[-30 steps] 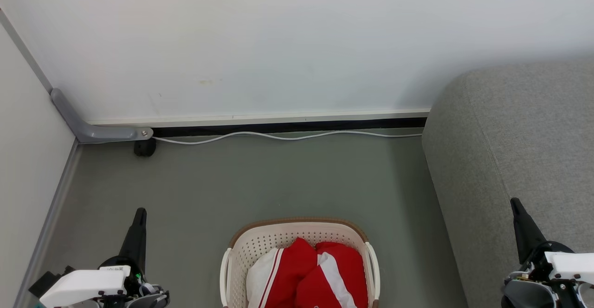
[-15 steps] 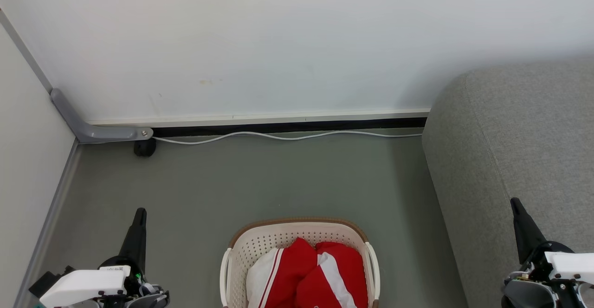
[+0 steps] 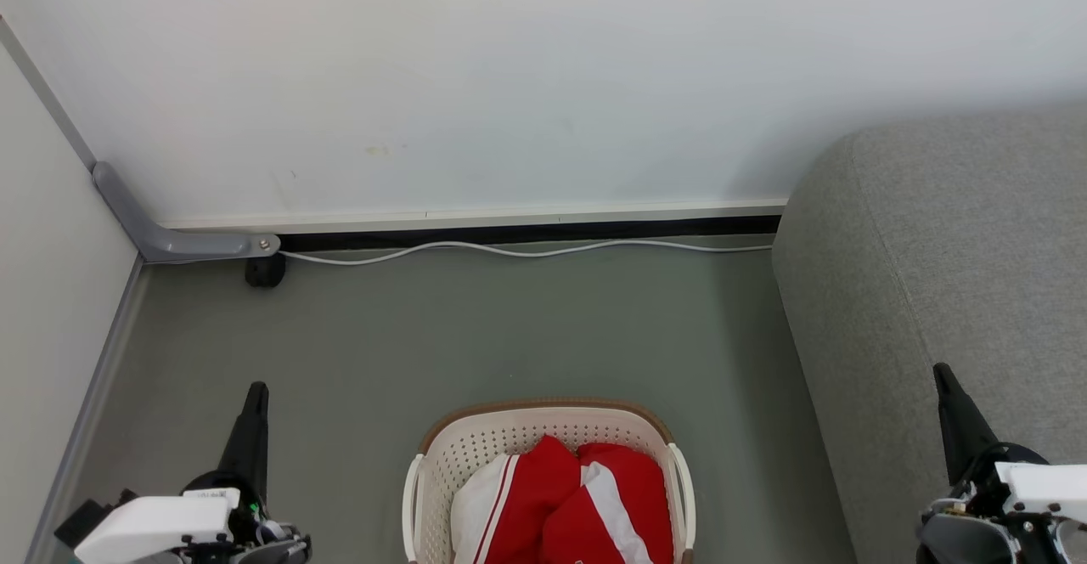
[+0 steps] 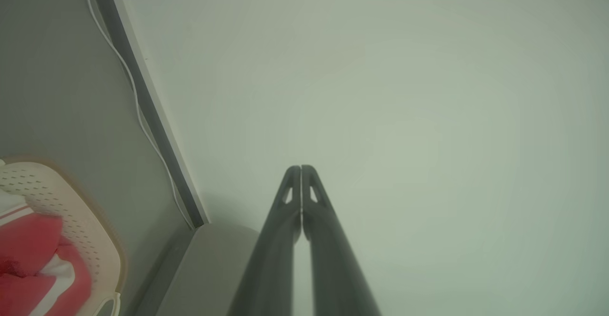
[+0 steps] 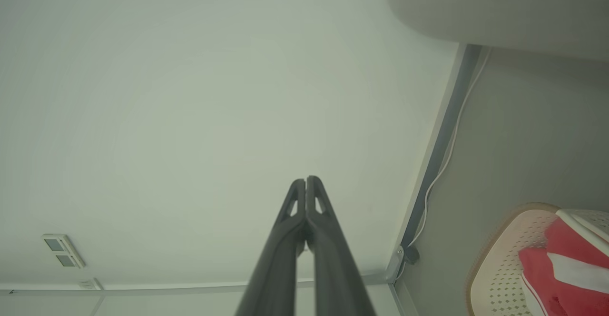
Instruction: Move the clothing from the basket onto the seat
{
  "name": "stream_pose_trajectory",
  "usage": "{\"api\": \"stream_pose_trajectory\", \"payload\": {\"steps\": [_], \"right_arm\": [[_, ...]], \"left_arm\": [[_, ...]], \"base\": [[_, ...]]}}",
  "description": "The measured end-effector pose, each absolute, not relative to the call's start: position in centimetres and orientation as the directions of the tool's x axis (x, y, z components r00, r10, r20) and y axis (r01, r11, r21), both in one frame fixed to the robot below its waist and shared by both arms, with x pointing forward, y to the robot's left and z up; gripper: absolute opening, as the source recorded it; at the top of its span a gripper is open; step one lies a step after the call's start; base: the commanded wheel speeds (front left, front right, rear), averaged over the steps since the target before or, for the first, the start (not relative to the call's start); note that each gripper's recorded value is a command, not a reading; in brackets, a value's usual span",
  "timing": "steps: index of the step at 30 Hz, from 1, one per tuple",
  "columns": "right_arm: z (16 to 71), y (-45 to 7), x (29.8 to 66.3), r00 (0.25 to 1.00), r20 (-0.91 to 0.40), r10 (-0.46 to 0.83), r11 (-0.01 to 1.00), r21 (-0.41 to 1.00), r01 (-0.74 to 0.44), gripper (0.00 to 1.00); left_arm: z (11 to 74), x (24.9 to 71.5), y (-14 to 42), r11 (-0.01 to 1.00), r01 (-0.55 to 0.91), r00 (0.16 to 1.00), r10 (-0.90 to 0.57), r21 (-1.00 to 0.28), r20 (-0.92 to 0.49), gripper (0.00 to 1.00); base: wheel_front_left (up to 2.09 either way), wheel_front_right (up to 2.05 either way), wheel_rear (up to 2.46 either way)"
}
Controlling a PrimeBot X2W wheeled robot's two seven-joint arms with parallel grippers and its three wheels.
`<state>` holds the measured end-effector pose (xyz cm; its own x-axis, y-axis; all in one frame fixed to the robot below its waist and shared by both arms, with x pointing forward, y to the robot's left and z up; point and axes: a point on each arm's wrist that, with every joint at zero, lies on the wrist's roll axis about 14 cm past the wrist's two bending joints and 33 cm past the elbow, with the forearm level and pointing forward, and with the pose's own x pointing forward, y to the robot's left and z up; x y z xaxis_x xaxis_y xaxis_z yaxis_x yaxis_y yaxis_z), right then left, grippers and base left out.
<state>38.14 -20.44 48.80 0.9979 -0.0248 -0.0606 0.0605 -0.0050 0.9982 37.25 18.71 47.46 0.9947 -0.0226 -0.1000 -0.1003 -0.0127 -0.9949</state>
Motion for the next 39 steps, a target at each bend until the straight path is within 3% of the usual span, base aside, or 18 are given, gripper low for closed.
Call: {"api": "stream_pose_trajectory", "payload": {"steps": [1,2,3,4,5,8,18,39], "right_arm": [[48.7,-20.4,38.1,0.998,-0.063,-0.024,-0.005,0.998,0.063,1.0],[48.4,-20.3,38.0,0.997,-0.073,-0.023,-0.007,0.997,0.073,1.0],[47.7,-20.2,37.7,0.995,-0.093,-0.021,-0.012,0.996,0.092,0.0],[47.0,-20.0,37.4,0.993,-0.114,-0.02,-0.019,0.993,0.114,0.0],[46.2,-19.8,37.0,0.99,-0.138,-0.018,-0.025,0.99,0.138,1.0],[44.7,-19.5,36.1,0.983,-0.185,-0.017,-0.037,0.982,0.184,1.0],[45.1,-19.5,36.4,0.985,-0.174,-0.008,-0.009,0.985,0.174,1.0],[47.5,-18.8,38.6,0.993,-0.113,0.04,0.232,0.967,0.101,1.0]], "left_arm": [[47.4,37.2,18.7,-0.013,-0.103,0.994,-0.023,-0.995,-0.103,1.0],[47.0,37.1,18.6,-0.016,-0.115,0.993,-0.023,-0.993,-0.115,1.0],[46.3,36.7,18.5,-0.023,-0.136,0.99,-0.023,-0.99,-0.136,0.0],[45.5,36.3,18.3,-0.03,-0.16,0.987,-0.024,-0.987,-0.159,0.0],[44.6,35.8,18.1,-0.037,-0.187,0.982,-0.025,-0.982,-0.186,1.0],[42.9,34.6,17.9,-0.045,-0.241,0.97,-0.025,-0.969,-0.241,1.0],[43.0,34.8,18.0,-0.023,-0.239,0.971,-0.007,-0.971,-0.238,1.0],[43.9,36.1,17.9,0.229,-0.211,0.976,0.002,-0.95,-0.216,1.0]], "base": [[0.0,0.0,0.0],[0.0,0.0,0.0],[0.0,0.0,0.0],[0.0,0.0,0.0],[0.0,0.0,0.0],[0.0,0.0,0.0],[0.0,0.0,0.0],[0.0,0.0,0.0]]}}
